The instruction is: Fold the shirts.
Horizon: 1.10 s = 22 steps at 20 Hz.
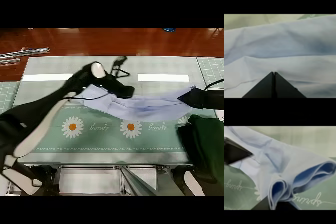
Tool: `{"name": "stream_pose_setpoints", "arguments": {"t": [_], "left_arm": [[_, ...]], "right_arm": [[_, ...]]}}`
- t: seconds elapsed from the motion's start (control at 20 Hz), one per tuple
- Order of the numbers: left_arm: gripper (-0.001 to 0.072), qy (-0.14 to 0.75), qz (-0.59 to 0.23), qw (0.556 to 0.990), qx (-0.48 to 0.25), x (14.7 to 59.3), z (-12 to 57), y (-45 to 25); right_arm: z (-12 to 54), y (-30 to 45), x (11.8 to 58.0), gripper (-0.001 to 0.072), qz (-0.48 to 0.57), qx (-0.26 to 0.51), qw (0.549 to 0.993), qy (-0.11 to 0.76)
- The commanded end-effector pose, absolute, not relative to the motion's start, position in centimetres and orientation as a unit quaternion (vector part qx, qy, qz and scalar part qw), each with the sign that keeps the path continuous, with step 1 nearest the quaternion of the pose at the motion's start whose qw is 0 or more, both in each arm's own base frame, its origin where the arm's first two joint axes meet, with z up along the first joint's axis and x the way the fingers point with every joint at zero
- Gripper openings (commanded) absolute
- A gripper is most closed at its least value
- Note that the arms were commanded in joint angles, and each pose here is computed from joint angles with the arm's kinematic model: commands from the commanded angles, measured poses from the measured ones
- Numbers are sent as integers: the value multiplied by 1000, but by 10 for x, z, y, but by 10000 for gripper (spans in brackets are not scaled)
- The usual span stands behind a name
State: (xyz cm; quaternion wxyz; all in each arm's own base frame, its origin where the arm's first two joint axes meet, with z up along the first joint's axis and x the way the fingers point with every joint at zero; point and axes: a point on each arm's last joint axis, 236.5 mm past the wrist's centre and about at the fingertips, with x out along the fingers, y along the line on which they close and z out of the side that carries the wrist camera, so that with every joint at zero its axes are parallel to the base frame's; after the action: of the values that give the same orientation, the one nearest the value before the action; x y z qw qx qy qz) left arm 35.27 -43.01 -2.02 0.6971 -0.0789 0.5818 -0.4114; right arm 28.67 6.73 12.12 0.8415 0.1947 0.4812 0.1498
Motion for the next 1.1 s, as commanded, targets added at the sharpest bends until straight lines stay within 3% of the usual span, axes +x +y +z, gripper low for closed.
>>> {"name": "stream_pose_setpoints", "arguments": {"t": [0.0, 0.2, 0.35, 0.5, 0.6, 0.75, 0.9, 1.05], "left_arm": [[23, 642, -440, 627, -40, 290, -61, -483], [23, 665, -462, 586, -33, 250, -72, -504], [23, 655, -456, 601, -48, 287, -47, -482], [24, 622, -419, 659, -55, 358, 2, -411], [23, 594, -387, 705, -20, 393, 42, -343], [23, 540, -303, 785, 0, 423, 112, -238], [23, 478, -239, 844, -38, 410, 168, -159], [23, 451, -179, 872, -60, 365, 166, -105]], "right_arm": [[128, 74, 274, 21, 156, 203, 841, 477], [130, 74, 276, 21, 154, 208, 842, 473], [132, 75, 280, 21, 150, 216, 845, 466], [142, 95, 292, 21, 178, 227, 849, 442], [146, 121, 307, 21, 210, 242, 842, 434], [143, 173, 342, 21, 261, 243, 824, 440], [140, 244, 382, 21, 312, 238, 806, 443], [122, 317, 414, 21, 356, 237, 777, 461]]}}
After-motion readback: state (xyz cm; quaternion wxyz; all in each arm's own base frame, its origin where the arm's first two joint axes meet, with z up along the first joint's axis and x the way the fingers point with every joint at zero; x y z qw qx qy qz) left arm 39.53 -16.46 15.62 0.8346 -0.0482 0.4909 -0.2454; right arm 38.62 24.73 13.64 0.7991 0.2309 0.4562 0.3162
